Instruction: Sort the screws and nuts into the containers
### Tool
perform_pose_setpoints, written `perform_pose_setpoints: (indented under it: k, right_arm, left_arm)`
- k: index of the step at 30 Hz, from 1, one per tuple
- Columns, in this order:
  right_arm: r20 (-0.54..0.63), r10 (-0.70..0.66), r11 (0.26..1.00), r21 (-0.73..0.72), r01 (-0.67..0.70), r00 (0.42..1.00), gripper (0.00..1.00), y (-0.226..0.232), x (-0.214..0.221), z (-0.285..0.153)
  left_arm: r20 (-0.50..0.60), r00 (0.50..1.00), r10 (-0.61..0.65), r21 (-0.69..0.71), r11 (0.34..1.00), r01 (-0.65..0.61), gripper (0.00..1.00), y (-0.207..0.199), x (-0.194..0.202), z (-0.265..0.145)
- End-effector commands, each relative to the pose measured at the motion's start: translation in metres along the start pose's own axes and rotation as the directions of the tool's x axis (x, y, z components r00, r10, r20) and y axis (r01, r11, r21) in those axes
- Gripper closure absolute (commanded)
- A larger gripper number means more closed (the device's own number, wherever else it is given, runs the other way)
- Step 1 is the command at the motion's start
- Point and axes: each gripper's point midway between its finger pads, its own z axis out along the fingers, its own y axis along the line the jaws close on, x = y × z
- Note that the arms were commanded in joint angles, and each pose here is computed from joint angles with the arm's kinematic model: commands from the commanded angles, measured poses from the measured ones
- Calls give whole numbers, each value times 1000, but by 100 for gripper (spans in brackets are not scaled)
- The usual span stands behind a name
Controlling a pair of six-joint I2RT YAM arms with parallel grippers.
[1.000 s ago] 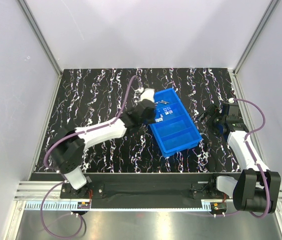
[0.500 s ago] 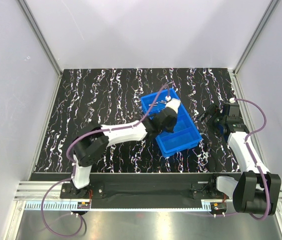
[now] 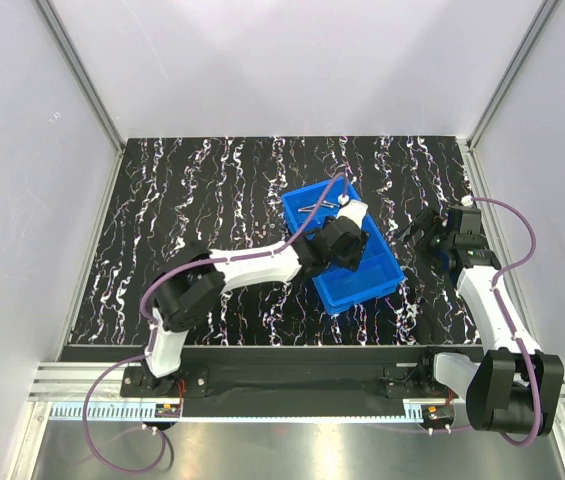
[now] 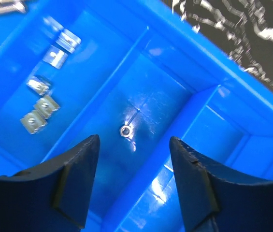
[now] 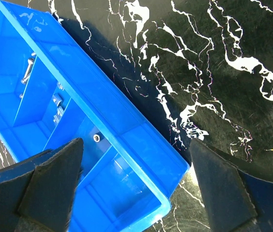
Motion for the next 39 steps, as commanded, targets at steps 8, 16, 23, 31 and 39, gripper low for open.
perform_pose_setpoints:
  k: [8, 16, 23, 31, 39]
  right_arm:
    - [94, -25, 998, -60, 31, 995, 0, 23, -27, -21]
    - [71, -26, 999, -25, 28, 997, 0, 22, -33, -11]
    - [35, -16, 999, -44, 17, 999, 1, 29, -34, -1]
    - [43, -24, 999, -27, 25, 999, 0, 25, -33, -4]
    - [34, -22, 1000, -20, 22, 999, 0, 22, -30, -1]
  left_arm:
    - [290, 941, -174, -136, 966, 221, 28, 78, -86, -135]
    - [192, 943, -270, -336, 885, 322, 31, 167, -17, -117]
    - [82, 967, -243, -424, 869, 254, 34, 171, 4, -63]
    - [68, 958, -277, -477, 835, 275, 39, 180, 18, -34]
    - [72, 956, -284, -502, 818, 281, 44, 191, 29, -23]
